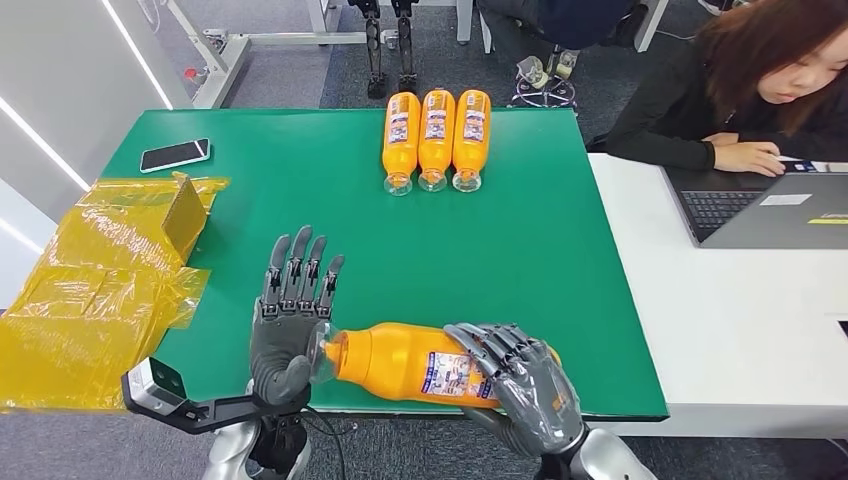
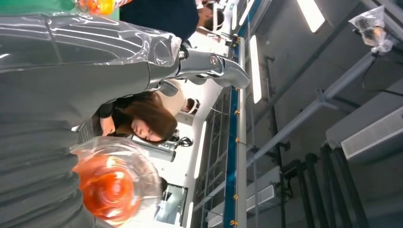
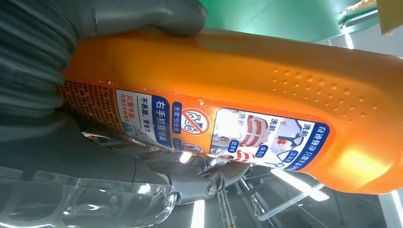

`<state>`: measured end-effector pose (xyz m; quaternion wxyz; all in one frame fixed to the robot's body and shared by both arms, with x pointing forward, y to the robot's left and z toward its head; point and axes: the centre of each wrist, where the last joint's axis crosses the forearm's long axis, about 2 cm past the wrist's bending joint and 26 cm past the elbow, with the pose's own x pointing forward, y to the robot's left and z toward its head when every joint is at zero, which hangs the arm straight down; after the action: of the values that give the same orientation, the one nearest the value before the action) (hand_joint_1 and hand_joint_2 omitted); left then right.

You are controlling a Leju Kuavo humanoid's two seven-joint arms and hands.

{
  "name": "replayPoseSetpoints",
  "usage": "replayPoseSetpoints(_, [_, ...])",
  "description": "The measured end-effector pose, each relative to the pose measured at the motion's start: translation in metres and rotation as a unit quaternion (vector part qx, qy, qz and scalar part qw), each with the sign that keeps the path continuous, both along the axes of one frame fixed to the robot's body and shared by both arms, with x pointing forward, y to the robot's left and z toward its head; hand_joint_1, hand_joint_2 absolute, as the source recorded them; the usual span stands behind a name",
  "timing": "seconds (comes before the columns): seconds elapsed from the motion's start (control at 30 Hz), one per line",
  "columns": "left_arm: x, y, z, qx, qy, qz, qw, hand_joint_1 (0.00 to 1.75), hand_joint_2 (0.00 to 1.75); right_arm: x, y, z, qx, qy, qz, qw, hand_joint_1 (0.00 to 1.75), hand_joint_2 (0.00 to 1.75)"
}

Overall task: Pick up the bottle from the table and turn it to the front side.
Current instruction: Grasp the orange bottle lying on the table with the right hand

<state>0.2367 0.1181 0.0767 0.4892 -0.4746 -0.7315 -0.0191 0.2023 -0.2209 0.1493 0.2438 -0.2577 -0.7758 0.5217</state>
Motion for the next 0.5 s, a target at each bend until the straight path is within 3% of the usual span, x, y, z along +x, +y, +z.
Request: replayPoseSetpoints(0.5, [-0.004,-0.022,0.007,-0.026,0.003,-0.046,0.999,0.0,1.75,0.009,0.039,0.01,0.086,0.023,0.063,0.994,1.75,1.75])
